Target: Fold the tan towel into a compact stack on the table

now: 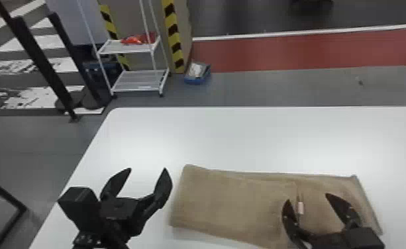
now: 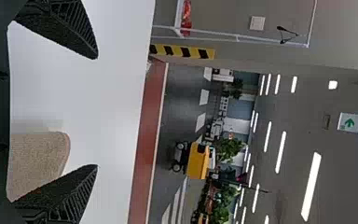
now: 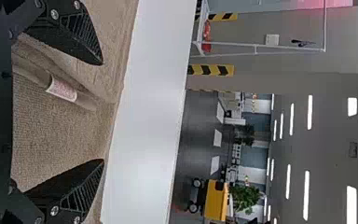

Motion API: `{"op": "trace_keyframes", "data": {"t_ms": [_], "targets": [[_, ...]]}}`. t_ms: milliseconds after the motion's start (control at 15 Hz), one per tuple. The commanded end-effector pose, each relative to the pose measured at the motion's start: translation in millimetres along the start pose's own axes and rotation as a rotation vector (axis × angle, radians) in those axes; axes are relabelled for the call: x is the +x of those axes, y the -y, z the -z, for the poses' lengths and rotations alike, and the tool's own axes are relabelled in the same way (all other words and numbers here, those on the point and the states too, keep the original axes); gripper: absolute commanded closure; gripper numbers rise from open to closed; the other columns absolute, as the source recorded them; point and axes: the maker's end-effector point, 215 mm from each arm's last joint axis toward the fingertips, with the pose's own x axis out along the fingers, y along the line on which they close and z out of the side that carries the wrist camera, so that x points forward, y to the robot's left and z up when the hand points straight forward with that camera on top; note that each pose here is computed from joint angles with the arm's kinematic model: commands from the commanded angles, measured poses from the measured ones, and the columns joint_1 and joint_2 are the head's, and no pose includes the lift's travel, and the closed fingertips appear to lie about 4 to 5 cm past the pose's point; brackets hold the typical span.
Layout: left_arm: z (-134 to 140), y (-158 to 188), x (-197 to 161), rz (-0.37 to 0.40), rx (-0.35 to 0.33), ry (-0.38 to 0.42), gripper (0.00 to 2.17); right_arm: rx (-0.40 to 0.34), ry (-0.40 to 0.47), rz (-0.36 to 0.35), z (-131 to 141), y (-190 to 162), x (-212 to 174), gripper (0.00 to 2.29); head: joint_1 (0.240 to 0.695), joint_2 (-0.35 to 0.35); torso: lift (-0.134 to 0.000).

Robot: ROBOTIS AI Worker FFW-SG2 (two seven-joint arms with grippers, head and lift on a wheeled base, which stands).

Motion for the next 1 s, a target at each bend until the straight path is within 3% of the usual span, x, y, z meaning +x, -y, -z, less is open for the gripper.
{"op": "trace_keyframes", "data": {"t_ms": [0,267,933], "targets": [[1,1,0,0.002,-0.003,-0.001,0.04,-0.014,-0.025,-0.023,12,-11,7,0.18,0.695,0.196,-0.114],[6,2,0,0.01,-0.005,-0.009,0.04,-0.035,-0.045,-0.057,25,-29,13,0.22,0.695,0.221,-0.114],[14,1,0,0.013,-0.009,-0.024,0.04,-0.032,-0.027,-0.067,21,-34,12,0.48,0.695,0.238,-0.114]]}}
